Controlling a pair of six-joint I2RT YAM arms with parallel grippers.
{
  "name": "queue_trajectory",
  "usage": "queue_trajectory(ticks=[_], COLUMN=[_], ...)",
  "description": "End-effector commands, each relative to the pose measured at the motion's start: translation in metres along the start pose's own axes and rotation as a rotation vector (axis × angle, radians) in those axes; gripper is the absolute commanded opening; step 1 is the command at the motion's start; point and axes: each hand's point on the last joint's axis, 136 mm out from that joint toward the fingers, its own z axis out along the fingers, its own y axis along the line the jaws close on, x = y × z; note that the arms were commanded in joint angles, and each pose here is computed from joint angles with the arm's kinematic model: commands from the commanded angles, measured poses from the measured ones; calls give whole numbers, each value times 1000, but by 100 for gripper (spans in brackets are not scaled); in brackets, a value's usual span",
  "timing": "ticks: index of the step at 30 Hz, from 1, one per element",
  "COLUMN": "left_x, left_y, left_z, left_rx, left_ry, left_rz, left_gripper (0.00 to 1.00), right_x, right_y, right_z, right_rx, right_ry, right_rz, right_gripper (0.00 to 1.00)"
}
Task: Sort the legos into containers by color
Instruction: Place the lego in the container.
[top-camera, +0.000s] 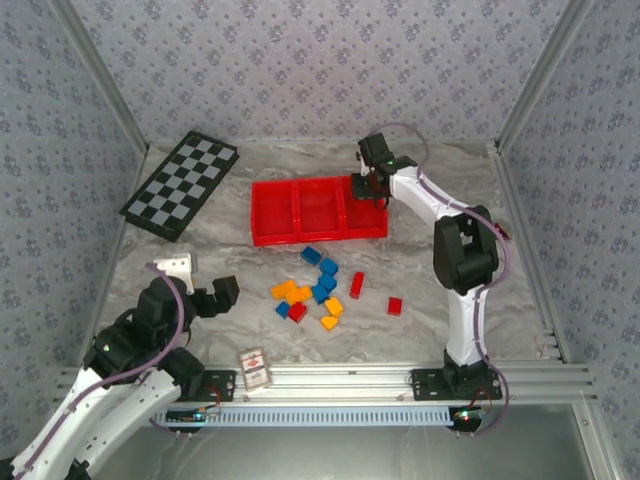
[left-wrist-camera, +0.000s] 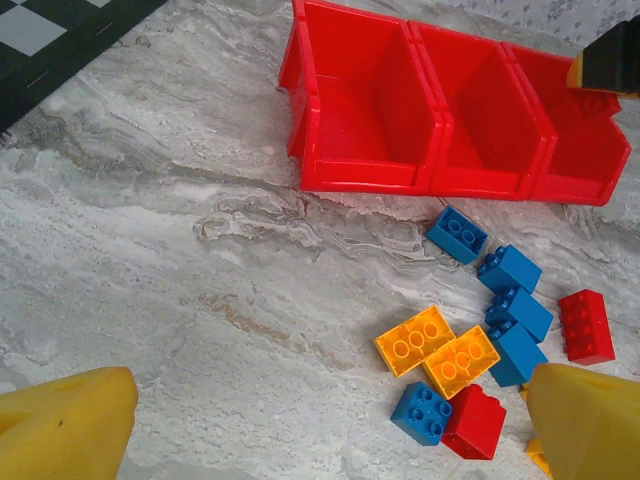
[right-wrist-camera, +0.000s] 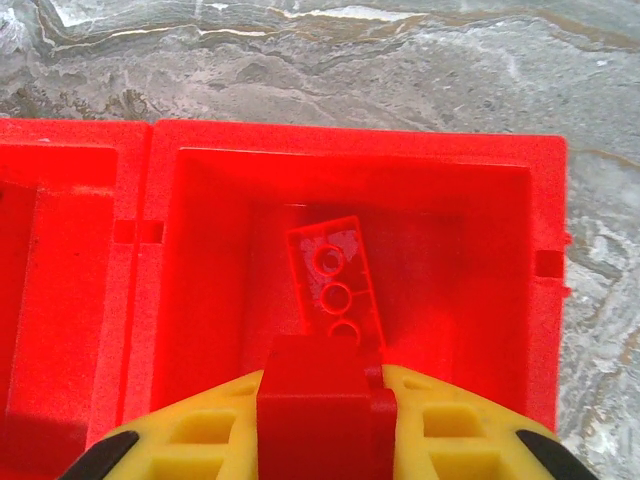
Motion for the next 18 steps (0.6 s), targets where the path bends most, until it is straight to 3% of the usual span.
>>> queue_trajectory(ticks=[1, 7, 18], left_x=[-17, -15, -14], left_y=[-3, -4, -3], left_z=[-12, -9, -5], left_rx=[3, 14, -2], left_ry=[-46, -48, -40], left_rz=[47, 50, 57], left_gripper=[100, 100, 100], right_x=[4, 3, 13], right_y=[8, 11, 16], right_z=[6, 7, -19], right_rx=[-18, -17, -18], right_ry=[35, 33, 40], right_rz=[14, 17, 19], right_gripper=[19, 25, 47])
